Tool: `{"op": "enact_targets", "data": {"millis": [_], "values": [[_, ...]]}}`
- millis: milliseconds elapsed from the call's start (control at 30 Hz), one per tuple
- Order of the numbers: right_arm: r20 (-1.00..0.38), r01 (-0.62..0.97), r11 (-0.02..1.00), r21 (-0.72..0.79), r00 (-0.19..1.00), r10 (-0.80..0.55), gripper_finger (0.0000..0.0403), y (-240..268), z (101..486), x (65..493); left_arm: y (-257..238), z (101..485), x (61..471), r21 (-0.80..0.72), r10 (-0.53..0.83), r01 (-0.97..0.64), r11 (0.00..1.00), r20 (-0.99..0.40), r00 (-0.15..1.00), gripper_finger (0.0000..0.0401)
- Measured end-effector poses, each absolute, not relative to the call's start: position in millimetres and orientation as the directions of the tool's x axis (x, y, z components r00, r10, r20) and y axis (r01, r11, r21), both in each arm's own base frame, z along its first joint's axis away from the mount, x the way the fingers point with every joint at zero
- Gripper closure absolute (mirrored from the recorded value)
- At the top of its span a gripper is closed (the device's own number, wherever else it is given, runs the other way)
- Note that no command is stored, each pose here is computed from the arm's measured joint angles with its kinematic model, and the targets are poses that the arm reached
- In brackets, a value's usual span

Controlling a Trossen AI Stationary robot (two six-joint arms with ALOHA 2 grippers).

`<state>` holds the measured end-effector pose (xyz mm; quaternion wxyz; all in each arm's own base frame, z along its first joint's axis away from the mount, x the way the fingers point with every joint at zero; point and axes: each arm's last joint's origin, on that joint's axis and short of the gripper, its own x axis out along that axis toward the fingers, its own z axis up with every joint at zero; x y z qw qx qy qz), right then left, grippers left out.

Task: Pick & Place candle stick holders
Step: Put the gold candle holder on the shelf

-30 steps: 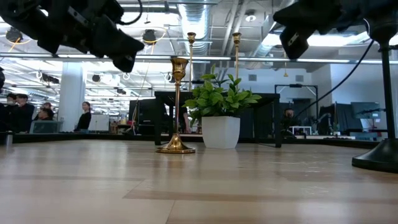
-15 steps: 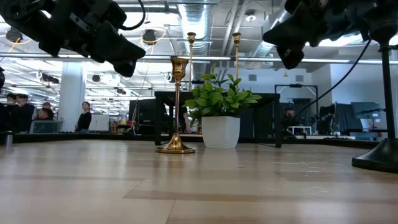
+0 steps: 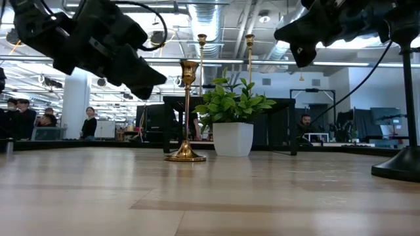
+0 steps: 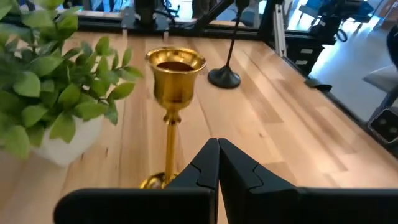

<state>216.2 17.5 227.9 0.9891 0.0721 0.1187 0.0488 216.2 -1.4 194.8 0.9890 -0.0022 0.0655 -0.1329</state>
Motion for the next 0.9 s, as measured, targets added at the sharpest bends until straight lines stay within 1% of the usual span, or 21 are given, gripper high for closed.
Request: {"op": "enact_targets", "data": {"millis": [100, 333, 567, 900], "values": [[-0.229, -0.086, 0.988, 0.129, 0.967, 0.114, 0.0403, 17.5, 227.9, 216.1, -0.7, 188.8, 219.3, -0.023, -0.249, 0.249, 0.968, -0.156, 0.956, 0.0397], [-0.228, -0.069, 0.990, 0.122, 0.969, 0.095, 0.0403, 17.1, 228.0, 216.2, 0.7, 184.9, 221.1, -0.026, -0.202, 0.201, 0.979, -0.177, 0.963, 0.0396], [-0.213, -0.050, 0.992, 0.118, 0.974, 0.074, 0.0403, 16.5, 229.4, 216.6, 0.7, 185.0, 221.2, -0.027, -0.188, 0.186, 0.982, -0.176, 0.966, 0.0396], [-0.216, -0.053, 0.992, 0.118, 0.973, 0.077, 0.0403, 17.1, 229.1, 216.5, 2.0, 187.0, 221.7, 0.014, -0.155, 0.159, 0.987, -0.158, 0.975, 0.0396]]}}
